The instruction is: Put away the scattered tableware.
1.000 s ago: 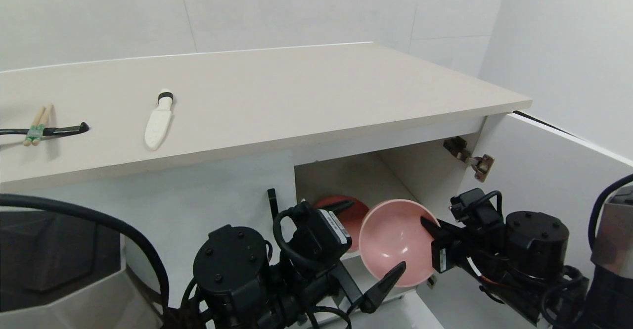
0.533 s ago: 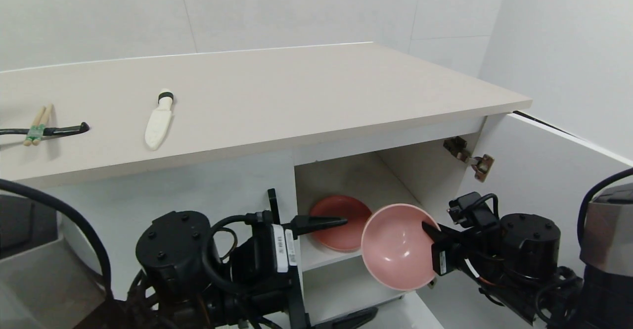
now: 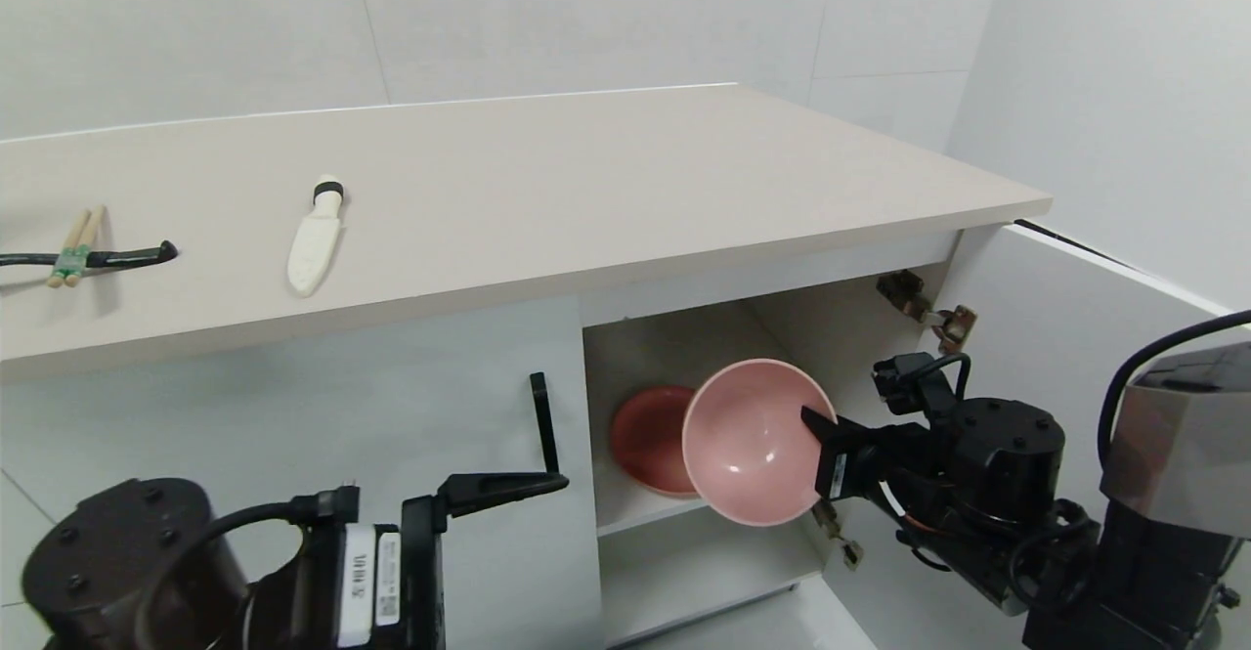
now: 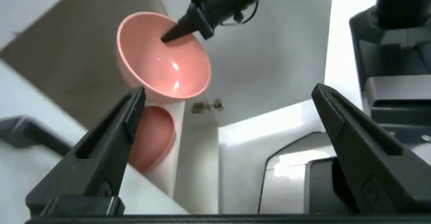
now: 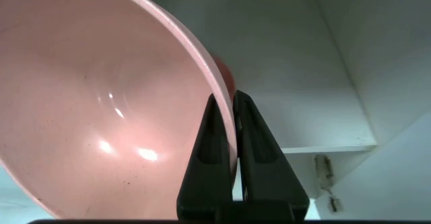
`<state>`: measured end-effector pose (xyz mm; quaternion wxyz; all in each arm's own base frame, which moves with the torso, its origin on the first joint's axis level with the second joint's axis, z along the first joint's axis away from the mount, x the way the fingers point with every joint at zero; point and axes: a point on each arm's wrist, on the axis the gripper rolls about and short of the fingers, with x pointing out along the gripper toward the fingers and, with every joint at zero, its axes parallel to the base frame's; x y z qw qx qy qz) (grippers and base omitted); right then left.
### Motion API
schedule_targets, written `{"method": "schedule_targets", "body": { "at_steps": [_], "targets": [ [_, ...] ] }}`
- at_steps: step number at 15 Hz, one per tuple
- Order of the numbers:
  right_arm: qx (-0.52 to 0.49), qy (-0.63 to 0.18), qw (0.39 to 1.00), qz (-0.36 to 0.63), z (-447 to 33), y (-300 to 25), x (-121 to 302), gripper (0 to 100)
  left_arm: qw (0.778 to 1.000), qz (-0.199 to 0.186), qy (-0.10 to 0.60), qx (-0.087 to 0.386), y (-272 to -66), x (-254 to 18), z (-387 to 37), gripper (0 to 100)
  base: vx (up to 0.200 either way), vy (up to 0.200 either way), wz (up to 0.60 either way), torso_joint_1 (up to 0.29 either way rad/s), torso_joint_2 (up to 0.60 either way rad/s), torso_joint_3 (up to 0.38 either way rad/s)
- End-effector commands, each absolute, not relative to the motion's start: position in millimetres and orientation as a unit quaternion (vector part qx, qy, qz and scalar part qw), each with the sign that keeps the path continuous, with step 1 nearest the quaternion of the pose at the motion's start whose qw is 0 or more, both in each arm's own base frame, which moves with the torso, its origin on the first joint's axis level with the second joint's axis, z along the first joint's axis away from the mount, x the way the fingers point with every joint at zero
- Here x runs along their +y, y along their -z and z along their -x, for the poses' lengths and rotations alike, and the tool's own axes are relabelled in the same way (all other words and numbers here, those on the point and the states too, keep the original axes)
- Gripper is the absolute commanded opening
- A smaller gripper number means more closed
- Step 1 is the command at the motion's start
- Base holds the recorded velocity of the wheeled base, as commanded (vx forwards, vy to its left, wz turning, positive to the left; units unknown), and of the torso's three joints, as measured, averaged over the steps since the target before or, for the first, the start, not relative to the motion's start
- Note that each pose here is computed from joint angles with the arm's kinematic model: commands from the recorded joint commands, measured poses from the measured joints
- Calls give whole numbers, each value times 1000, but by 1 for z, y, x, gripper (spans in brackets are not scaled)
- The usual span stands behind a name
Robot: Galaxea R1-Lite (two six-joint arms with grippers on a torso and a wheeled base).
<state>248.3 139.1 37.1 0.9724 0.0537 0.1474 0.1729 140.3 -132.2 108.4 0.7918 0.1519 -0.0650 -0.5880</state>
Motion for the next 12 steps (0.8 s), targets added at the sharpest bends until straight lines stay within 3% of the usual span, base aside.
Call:
{"method": "schedule_targets", "body": {
  "at_steps": [1,7,12],
  "targets": [
    [155,-174,971,-54,-250,-31,142,0,796,-143,579,-103,-125,-120,-128,100,0,0,0,0,0,0],
    [157,-159,975,0,-257,-21,137,0,807,-148,556,-132,-137,-109,-123,100,0,0,0,0,0,0],
    [161,-181,969,-43,-249,-23,153,0,799,-129,586,-28,-134,-73,-71,100,0,0,0,0,0,0]
  ]
}}
